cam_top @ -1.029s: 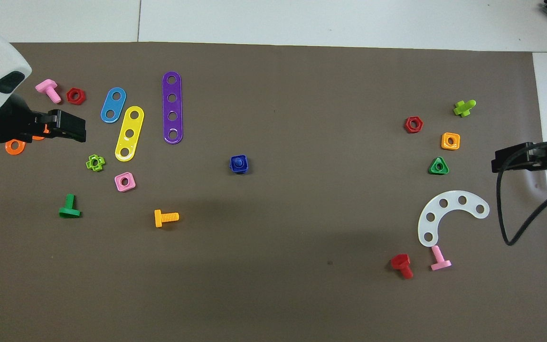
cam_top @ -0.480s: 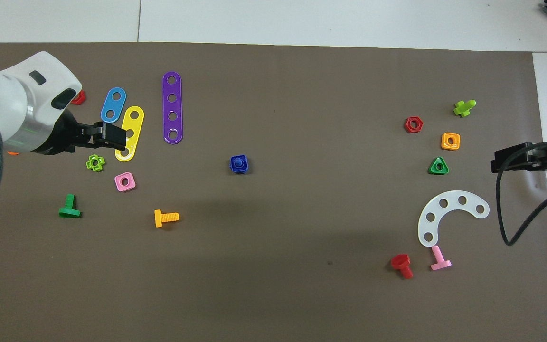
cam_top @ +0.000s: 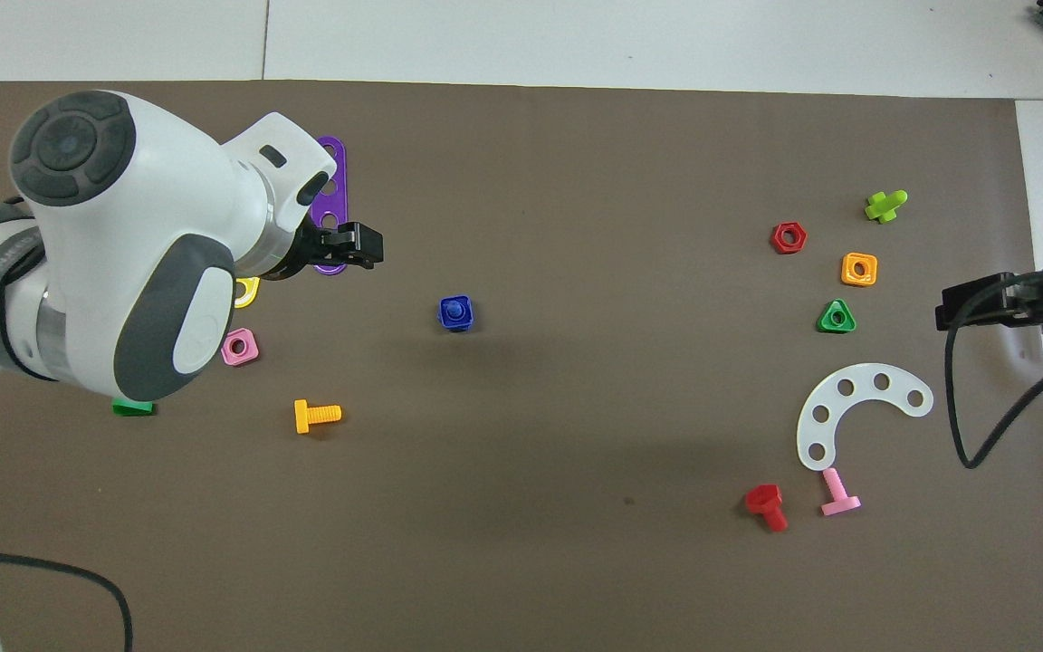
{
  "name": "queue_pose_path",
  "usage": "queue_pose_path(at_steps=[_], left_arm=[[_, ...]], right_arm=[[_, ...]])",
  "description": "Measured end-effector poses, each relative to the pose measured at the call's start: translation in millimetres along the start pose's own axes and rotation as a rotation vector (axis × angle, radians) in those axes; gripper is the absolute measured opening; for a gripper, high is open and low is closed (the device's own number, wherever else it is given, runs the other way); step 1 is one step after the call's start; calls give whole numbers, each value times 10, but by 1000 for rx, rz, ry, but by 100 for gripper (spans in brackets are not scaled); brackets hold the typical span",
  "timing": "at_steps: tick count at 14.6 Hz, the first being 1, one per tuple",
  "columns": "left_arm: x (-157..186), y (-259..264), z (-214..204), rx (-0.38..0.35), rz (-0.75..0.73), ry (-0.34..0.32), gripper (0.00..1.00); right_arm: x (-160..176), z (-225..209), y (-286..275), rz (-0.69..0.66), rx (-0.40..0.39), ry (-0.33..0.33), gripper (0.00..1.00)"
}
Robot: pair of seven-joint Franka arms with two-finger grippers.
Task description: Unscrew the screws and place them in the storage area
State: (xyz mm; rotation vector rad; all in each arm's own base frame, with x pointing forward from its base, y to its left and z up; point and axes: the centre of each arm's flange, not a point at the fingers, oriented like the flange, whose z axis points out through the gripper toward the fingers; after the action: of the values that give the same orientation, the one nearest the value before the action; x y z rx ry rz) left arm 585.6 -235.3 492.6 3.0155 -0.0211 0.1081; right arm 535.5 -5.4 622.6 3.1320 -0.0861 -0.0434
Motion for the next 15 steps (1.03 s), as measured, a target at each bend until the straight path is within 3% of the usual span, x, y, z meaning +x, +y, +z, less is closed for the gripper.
queue_pose_path(at_steps=[3, 10, 15], left_arm=[[-34, 276, 202, -12, -6, 8, 97], [-109, 807, 1244, -4, -16, -30, 94], [-114, 831, 1488, 4, -25, -43, 93]], right_arm=[[0, 1, 0, 0, 0, 0, 100], [-1, 14, 0, 0, 0, -3, 100], [-1, 18, 0, 0, 0, -4, 100]])
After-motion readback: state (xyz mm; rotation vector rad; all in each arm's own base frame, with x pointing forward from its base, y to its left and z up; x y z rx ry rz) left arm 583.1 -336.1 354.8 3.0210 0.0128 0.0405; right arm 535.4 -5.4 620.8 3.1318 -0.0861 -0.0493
